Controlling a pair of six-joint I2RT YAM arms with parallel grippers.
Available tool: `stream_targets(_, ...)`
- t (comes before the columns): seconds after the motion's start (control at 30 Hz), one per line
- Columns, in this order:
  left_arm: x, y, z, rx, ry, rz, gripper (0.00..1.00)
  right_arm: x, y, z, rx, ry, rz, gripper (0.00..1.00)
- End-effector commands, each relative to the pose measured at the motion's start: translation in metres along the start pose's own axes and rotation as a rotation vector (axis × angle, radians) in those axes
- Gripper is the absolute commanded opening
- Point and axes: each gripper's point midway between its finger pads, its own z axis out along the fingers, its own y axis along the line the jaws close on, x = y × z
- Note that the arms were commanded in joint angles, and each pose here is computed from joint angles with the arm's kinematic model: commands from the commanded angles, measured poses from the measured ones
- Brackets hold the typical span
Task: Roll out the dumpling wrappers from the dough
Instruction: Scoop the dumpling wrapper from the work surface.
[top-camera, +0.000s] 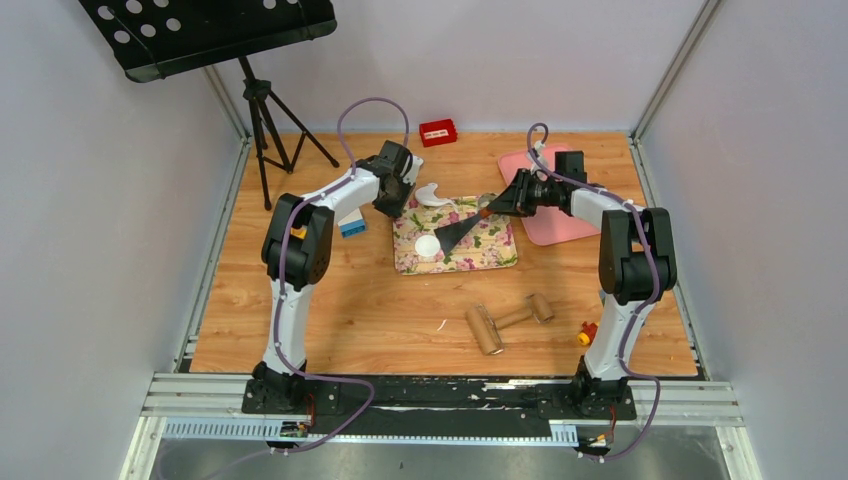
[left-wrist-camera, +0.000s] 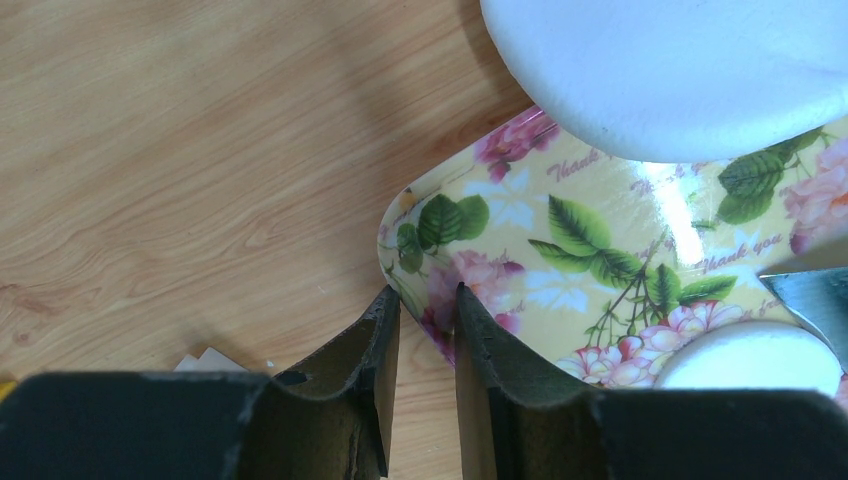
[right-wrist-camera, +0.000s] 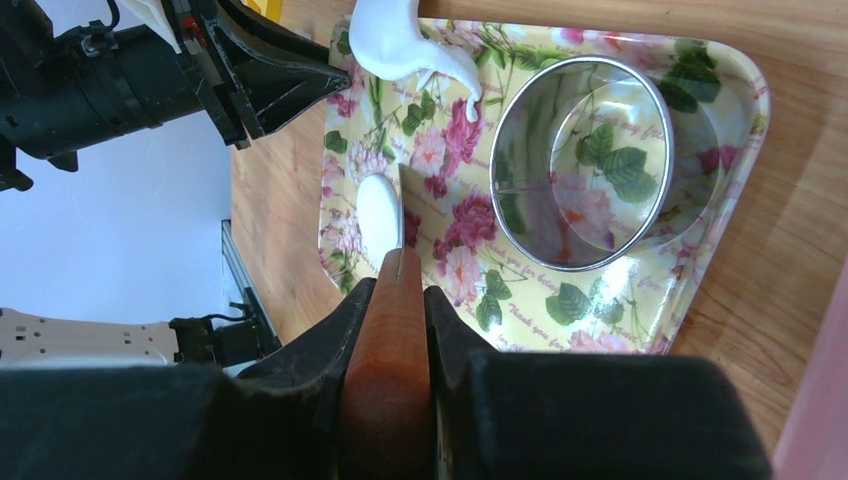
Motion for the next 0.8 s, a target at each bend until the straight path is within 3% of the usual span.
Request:
stream_targets(0.0, 0.024, -0.003, 0.0, 0.004, 0.073, 0.007, 0.32, 0.006, -0.003, 0.004, -0.023, 0.021, 0.032, 0.0)
stream_targets(0.47, 0.026, -0.003, 0.002, -0.004, 0.08, 0.009, 0.32, -0.004, 0.048, -0.011, -0.206, 0.037, 0.002, 0.0)
stream_targets(0.77, 0.027, -0.003, 0.002, 0.0, 0.079, 0.009, 0.32, -0.012, 0.042, -0.017, -0.122, -0.008, -0.089, 0.0)
